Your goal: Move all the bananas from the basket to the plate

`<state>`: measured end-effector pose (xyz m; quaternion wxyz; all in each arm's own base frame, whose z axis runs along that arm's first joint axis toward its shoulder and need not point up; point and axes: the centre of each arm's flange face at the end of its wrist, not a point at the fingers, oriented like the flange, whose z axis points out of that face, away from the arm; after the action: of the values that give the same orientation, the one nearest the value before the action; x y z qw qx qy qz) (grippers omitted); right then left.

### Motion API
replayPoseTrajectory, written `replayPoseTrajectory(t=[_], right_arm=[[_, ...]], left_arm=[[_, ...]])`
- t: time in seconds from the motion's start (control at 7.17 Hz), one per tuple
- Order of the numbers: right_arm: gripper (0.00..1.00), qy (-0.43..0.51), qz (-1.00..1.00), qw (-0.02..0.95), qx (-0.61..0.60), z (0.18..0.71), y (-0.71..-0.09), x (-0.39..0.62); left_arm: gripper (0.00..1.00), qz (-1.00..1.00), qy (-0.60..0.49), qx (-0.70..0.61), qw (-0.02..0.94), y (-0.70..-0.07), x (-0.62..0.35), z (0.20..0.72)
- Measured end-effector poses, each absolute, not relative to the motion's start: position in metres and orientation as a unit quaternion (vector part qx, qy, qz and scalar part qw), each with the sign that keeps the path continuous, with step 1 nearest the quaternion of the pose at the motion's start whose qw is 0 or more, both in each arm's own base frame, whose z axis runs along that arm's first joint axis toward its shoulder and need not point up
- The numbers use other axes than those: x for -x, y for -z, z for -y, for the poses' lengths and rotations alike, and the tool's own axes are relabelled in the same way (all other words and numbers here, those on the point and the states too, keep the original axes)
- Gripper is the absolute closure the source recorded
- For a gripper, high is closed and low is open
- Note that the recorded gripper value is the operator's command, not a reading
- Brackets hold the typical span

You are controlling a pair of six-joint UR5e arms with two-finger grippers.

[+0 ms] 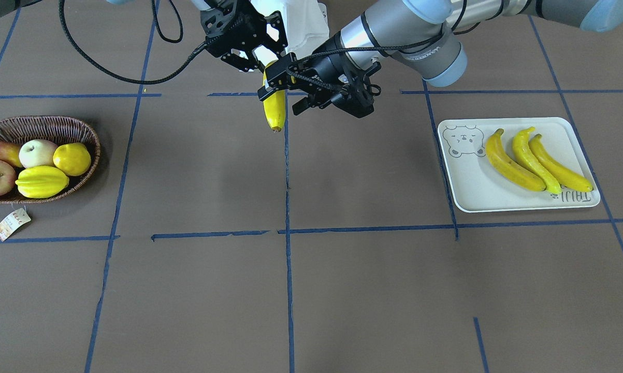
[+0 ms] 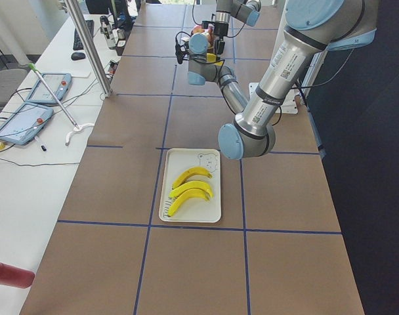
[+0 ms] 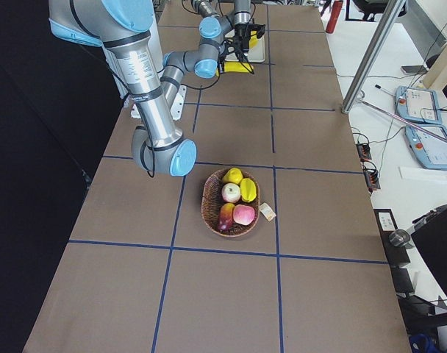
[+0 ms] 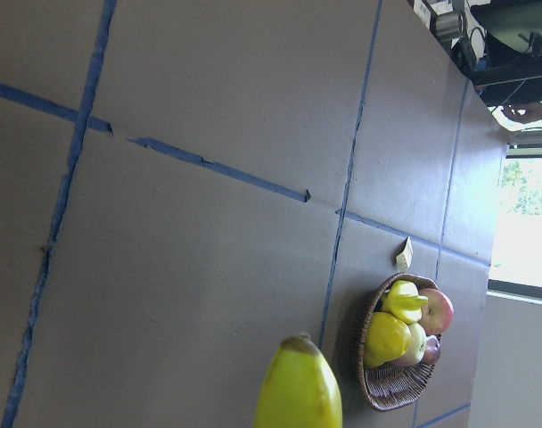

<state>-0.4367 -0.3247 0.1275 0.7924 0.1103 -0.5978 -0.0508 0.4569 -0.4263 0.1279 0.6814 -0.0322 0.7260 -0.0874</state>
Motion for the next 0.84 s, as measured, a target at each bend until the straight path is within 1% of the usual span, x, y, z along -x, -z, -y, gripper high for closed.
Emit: replayPoseTrajectory(t=[0.14, 0.28, 0.42, 0.56, 0.7, 0.84], right_arm=[[0.96, 0.051, 0.598, 0.792, -0.110, 0.3246, -0.1272, 0.4370], [0.95, 0.051, 0.598, 0.792, -0.110, 0.3246, -0.1271, 0.4371], [0.76, 0.051, 0.598, 0.792, -0.111, 0.3247, -0.1270, 0.4371], [0.14, 0.051, 0.599, 0.792, -0.111, 0.3249, -0.1266, 0.4363], [0.00, 0.051, 0.599, 0.791, -0.112, 0.3252, -0.1262, 0.4356], [0.00, 0.050, 0.599, 0.791, -0.112, 0.3252, -0.1257, 0.4345]], left_arm=[[0.52, -0.726, 0.084, 0.035, 0.681, -0.1270, -0.4631, 0.4203], [0.93, -0.726, 0.083, 0.036, 0.681, -0.1270, -0.4656, 0.4179], [1.00, -0.726, 0.081, 0.036, 0.682, -0.1280, -0.4664, 0.4172], [1.00, -0.725, 0.078, 0.031, 0.684, -0.1300, -0.4661, 0.4177], [1.00, -0.724, 0.072, 0.023, 0.685, -0.1319, -0.4647, 0.4195], [1.00, -0.723, 0.071, 0.017, 0.687, -0.1335, -0.4626, 0.4222]])
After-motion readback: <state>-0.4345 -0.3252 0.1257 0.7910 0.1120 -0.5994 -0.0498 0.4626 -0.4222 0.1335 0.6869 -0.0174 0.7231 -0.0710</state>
